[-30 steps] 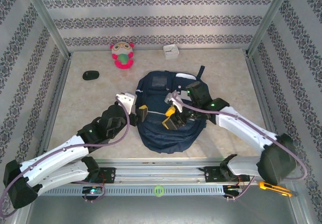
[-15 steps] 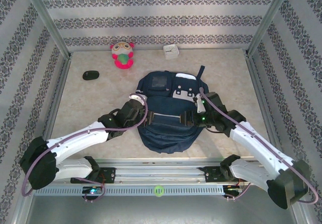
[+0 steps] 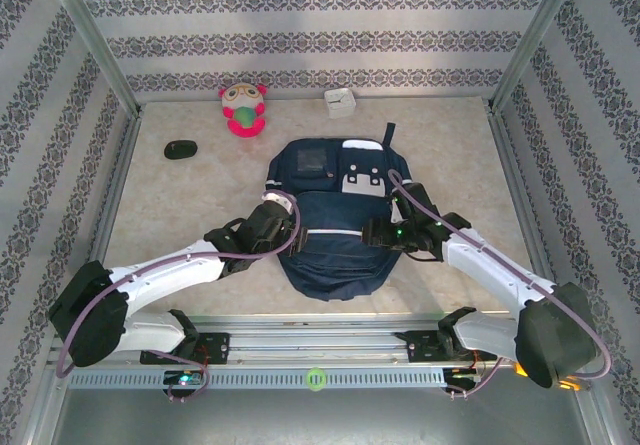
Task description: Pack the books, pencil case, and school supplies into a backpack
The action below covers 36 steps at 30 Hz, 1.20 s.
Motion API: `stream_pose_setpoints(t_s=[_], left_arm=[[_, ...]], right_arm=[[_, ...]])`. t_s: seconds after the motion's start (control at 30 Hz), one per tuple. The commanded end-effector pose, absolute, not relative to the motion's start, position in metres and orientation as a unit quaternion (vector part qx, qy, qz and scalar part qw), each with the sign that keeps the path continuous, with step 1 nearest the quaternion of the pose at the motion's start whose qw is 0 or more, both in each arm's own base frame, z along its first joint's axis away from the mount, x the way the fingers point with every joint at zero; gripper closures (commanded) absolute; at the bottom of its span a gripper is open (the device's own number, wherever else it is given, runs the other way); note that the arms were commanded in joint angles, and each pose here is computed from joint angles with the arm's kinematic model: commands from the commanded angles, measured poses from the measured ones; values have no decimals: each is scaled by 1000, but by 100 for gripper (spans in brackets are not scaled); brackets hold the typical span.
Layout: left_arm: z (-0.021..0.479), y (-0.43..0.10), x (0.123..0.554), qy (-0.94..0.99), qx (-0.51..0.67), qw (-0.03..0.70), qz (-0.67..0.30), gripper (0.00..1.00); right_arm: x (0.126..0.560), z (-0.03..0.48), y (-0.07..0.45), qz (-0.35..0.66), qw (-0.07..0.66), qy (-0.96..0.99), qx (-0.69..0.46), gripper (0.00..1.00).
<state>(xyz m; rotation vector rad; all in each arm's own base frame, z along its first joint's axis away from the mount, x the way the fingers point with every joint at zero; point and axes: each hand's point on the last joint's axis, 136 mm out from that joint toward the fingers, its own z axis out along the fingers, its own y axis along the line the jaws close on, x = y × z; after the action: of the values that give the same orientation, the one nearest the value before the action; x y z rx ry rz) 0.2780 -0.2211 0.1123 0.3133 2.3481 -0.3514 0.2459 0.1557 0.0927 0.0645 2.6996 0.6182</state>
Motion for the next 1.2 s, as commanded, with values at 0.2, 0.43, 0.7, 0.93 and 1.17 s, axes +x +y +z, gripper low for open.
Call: stream_pose_setpoints(t_s=[0.2, 0.43, 0.7, 0.93, 1.17], left_arm=[[184, -181, 263, 787, 384, 426, -225, 24], [142, -178, 253, 756, 547, 304, -192, 26], [113, -190, 277, 715, 608, 285, -194, 26], [104, -207, 284, 710, 605, 275, -232, 32], [99, -211, 264, 705, 615, 252, -249, 50]], right_arm=[[266, 187, 148, 284, 299, 907, -91, 28], [269, 187, 150, 366, 256, 894, -35, 30], [259, 175, 147, 367, 251, 895, -24, 31], [249, 166, 145, 368, 245, 897, -11, 31], [245, 161, 144, 369, 244, 897, -1, 31]])
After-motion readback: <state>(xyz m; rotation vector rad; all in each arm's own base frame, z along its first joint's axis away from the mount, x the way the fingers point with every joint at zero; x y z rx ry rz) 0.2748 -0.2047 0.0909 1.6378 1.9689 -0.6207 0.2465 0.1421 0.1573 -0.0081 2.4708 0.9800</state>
